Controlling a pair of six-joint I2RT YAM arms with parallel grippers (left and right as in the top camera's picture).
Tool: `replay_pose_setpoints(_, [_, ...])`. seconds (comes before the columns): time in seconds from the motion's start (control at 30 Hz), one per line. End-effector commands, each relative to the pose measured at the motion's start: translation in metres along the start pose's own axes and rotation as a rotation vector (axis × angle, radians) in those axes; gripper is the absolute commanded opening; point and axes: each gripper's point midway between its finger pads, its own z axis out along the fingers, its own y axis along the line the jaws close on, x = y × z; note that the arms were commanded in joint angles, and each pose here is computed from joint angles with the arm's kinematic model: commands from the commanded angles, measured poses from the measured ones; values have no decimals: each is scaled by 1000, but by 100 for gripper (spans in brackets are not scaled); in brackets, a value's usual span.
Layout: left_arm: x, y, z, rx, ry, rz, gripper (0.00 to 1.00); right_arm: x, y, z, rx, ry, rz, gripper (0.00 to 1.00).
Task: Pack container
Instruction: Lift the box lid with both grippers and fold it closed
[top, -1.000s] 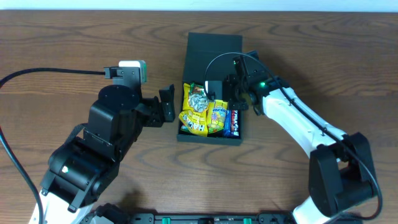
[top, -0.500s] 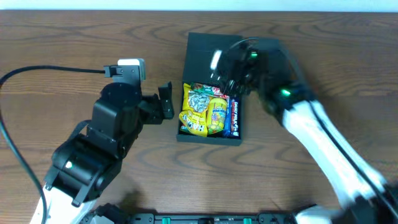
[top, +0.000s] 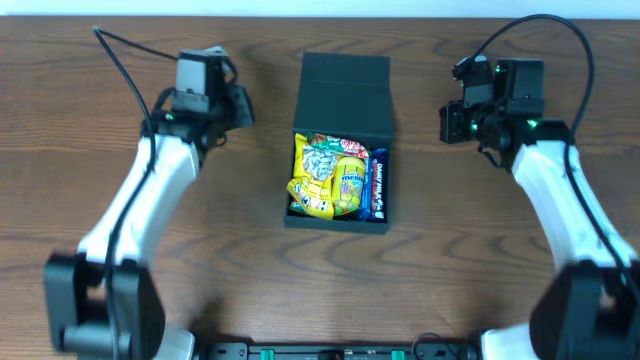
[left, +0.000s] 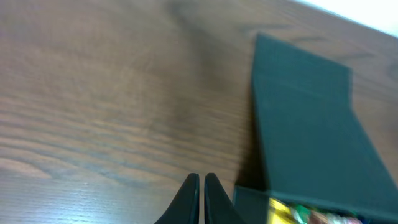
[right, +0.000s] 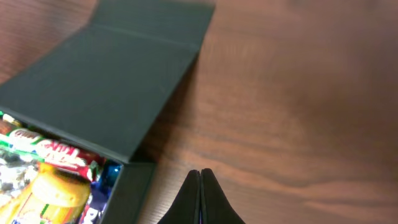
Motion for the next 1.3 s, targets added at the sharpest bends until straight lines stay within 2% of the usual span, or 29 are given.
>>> replay_pose_setpoints(0.0, [13, -7, 32, 176, 134, -165, 6, 24, 7, 34, -117, 92, 191, 1])
replay_pose_setpoints(0.2, [34, -9, 88, 233, 274, -262, 6, 49, 19, 91, -268, 175, 359, 1])
replay_pose_setpoints(0.33, [36, -21, 115, 283, 344, -307, 6, 61, 29, 114, -335, 211, 407, 1])
replay_pose_setpoints(0.7, [66, -53, 146, 342, 457, -304, 6, 66, 68, 125, -379, 233, 344, 1])
replay_pose_setpoints(0.9, [56, -71, 139, 433, 454, -278, 6, 45, 83, 118, -513, 154, 271, 1])
replay_pose_setpoints(1.13, [7, -106, 110, 596, 366, -95, 6, -8, 98, 87, -739, -62, 125, 2])
replay_pose_setpoints(1.27, [-10, -116, 95, 609, 345, -24, 6, -22, 94, 76, -742, -124, 76, 2])
